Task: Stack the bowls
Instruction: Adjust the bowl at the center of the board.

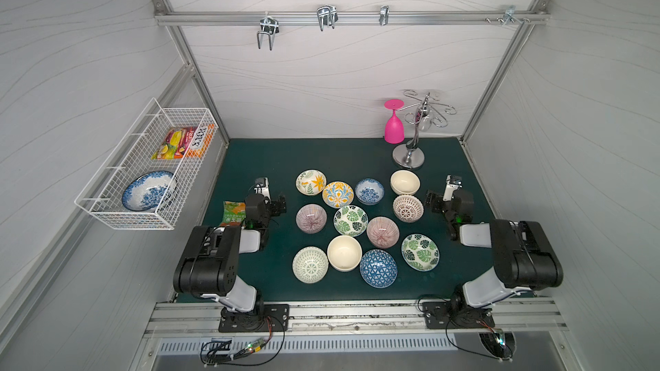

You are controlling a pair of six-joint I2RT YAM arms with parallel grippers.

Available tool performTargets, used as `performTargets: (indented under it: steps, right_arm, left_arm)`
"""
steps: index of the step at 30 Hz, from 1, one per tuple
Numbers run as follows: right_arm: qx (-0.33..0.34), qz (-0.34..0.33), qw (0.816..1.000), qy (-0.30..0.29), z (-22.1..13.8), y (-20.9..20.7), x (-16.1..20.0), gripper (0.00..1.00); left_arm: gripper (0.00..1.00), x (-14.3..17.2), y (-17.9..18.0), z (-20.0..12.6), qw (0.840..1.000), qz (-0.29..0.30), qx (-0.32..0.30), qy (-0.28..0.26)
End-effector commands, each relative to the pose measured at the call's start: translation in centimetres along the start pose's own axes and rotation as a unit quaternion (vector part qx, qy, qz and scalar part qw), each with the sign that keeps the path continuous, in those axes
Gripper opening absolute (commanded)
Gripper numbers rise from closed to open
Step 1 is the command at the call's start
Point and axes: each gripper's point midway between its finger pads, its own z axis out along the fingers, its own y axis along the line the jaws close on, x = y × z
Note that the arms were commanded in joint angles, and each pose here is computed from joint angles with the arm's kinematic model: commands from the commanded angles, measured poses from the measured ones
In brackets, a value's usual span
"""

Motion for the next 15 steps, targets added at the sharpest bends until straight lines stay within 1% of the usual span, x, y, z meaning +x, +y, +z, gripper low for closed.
performTargets:
  steps: [1, 9, 12, 15]
  right_arm:
    - [-0.002, 0.003, 1.0, -0.013, -0.2, 0.0, -0.7, 0.99]
    - [-0.003, 0.003, 1.0, -0.014, -0.2, 0.0, -0.8, 0.99]
    - [-0.018, -0.008, 1.0, -0.018, -0.5, 0.7, -1.0, 0.99]
    - [-0.012, -0.016, 1.0, -0.024, -1.4, 0.9, -1.9, 0.99]
  left_arm:
    - [1.0, -1.8, -0.1, 0.4, 1.0, -0.005, 0.005, -0.024]
    - [1.0, -1.8, -0.1, 0.4, 1.0, -0.005, 0.005, -0.023]
    - [1.0, -1.8, 0.0, 0.3, 1.0, -0.003, 0.001, -0.025]
    - [1.0, -2.2, 0.1, 0.1, 0.999, 0.002, -0.018, -0.027]
